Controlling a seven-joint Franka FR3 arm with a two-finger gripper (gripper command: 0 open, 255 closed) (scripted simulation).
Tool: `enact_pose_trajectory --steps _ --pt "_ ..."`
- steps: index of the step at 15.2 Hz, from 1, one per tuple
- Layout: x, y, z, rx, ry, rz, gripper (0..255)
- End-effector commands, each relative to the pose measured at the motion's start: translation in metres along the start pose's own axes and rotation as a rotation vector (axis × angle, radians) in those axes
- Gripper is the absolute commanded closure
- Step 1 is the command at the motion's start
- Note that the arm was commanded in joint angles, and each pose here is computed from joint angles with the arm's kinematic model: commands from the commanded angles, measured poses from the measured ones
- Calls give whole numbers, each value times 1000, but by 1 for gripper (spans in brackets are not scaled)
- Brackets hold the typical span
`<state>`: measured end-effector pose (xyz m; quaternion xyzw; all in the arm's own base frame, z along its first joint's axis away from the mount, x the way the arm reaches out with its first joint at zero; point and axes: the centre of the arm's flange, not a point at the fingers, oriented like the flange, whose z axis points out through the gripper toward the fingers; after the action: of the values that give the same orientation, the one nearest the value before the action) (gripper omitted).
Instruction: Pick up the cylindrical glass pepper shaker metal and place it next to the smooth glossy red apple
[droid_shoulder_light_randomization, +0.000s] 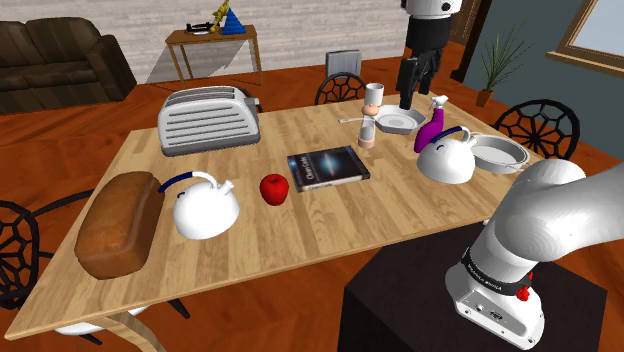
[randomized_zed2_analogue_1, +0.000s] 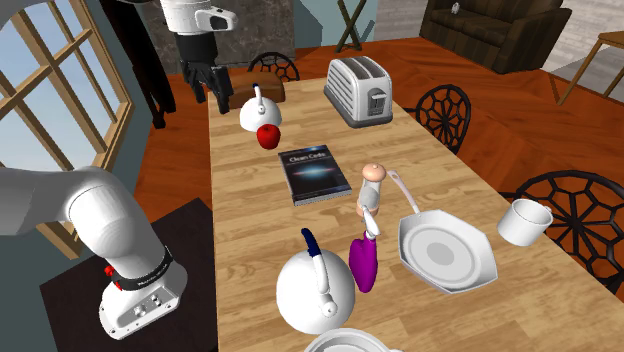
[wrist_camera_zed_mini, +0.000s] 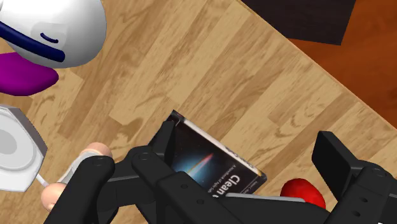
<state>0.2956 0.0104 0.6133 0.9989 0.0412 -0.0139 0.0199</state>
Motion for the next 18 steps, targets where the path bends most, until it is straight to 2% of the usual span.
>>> enact_pose_trajectory --steps 1,18 --pt "0 0 0 0 0 0 0" --pt "144 163 85 61 -25 58 0"
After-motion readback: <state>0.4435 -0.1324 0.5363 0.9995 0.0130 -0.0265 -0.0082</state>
